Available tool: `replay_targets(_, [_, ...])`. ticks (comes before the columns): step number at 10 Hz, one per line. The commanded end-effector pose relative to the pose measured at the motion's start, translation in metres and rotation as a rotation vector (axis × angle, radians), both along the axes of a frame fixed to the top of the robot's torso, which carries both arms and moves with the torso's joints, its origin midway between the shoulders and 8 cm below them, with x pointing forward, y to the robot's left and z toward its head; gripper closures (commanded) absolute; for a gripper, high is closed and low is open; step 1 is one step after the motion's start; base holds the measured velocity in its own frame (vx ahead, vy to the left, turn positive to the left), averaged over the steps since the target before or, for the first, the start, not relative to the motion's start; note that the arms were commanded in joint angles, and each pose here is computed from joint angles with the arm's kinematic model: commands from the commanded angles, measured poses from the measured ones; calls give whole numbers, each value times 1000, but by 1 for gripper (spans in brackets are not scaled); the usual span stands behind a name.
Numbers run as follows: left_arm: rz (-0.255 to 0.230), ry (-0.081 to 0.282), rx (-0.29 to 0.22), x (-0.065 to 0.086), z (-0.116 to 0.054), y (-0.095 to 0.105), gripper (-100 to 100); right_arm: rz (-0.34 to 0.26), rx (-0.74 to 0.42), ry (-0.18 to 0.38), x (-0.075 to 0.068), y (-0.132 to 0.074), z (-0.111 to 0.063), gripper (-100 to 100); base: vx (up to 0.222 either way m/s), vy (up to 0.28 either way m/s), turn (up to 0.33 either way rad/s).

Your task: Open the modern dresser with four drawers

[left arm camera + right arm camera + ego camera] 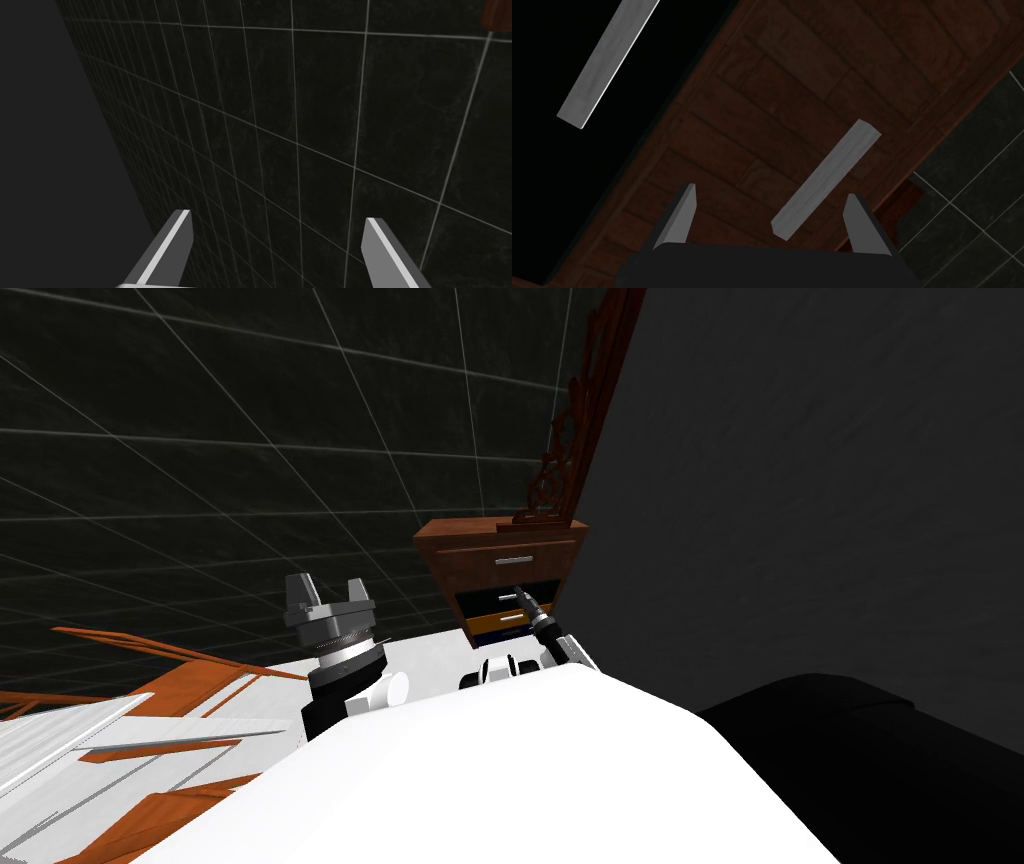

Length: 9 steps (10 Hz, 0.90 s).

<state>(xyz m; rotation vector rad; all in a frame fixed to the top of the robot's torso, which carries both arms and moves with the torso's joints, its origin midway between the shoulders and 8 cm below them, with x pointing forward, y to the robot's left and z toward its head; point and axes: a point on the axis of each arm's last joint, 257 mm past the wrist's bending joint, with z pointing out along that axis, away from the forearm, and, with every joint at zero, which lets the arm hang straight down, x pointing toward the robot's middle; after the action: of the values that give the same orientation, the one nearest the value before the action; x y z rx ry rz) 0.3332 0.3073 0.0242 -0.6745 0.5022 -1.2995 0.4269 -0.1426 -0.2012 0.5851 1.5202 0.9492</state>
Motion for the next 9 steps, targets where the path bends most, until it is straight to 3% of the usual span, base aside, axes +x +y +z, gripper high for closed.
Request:
replay_targets(1, [0,0,0,0,0,0,0,1,-104,40,1,7,-25,-100,25,31,-14])
replay_targets(2, [0,0,0,0,0,0,0,10,-161,78,0,14,-46,-100,37,43,-26])
replay_targets(3, [0,0,0,0,0,0,0,0,-196,79,1,11,-48,-100,36,40,-8])
replay_targets(4, [0,0,0,0,0,0,0,14,-257,112,-1,18,-69,-100,38,43,-23])
replay_targets(6, [0,0,0,0,0,0,0,0,-306,110,0,13,-71,-100,24,31,-5])
replay_targets(7, [0,0,0,0,0,0,0,3,-378,151,-2,16,-93,-100,15,38,-17])
replay_targets(8, [0,0,0,0,0,0,0,-1,-410,142,-2,14,-93,-100,23,38,-20])
replay_targets(9, [0,0,0,0,0,0,0,14,-478,171,-5,19,-113,-100,49,42,-26])
